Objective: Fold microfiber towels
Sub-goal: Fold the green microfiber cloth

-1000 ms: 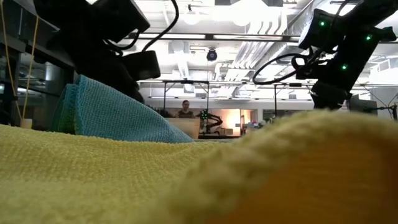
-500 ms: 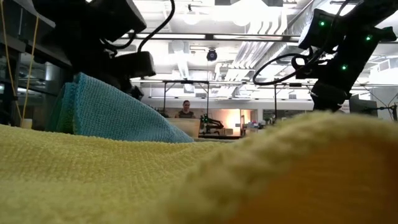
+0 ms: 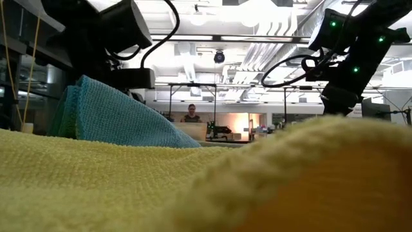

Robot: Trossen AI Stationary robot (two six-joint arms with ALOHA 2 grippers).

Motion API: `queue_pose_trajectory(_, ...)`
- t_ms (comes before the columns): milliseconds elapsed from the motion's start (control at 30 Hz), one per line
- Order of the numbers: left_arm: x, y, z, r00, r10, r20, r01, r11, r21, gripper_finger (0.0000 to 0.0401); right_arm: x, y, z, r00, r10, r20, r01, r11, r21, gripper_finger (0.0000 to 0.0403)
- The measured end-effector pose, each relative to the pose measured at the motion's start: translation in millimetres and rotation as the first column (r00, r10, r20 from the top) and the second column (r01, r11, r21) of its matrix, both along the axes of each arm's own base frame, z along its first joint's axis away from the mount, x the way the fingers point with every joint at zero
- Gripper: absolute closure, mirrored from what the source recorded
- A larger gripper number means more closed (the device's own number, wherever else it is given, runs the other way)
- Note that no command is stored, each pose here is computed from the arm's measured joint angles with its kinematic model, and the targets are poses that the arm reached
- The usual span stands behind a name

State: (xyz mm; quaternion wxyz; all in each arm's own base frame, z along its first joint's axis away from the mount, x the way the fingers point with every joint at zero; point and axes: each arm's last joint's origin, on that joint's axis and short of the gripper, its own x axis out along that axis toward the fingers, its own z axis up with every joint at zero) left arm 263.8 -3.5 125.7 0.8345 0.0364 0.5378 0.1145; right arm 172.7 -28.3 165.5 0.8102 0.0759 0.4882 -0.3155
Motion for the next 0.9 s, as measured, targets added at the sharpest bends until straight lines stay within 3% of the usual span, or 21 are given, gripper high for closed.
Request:
queue_pose_trajectory(133, -1.6, -6.3, 6.2, 0.999, -0.037, 0.021, 0.039, 0.995, -0.096, 0.0259, 0.2, 0.0, 0.1, 1.0, 0.001, 0.001, -0.001, 1.0, -0.002, 0.0208)
queue_pose_trajectory(267, -1.7, -10.6, 22.9, 0.997, -0.044, 0.064, 0.052, 0.992, -0.117, 0.0259, 0.4, -0.1, 0.2, 1.0, 0.002, 0.003, -0.002, 1.0, -0.002, 0.0208)
queue_pose_trajectory(367, -2.4, -10.9, 37.1, 0.994, -0.051, 0.093, 0.056, 0.997, -0.055, 0.0259, 0.5, -0.1, 0.3, 1.0, -0.001, 0.007, 0.001, 1.0, -0.001, 0.0208)
queue_pose_trajectory(567, -4.8, -0.5, 48.3, 0.992, 0.018, 0.124, -0.037, 0.988, 0.152, 0.0259, 0.9, -0.1, 0.4, 1.0, -0.007, 0.014, 0.007, 1.0, 0.001, 0.0208)
queue_pose_trajectory(900, -0.4, 45.6, 14.7, 0.987, 0.16, -0.021, -0.155, 0.975, 0.159, 0.0259, 1.0, -0.1, 0.4, 1.0, -0.007, 0.015, 0.007, 1.0, 0.001, 0.0208)
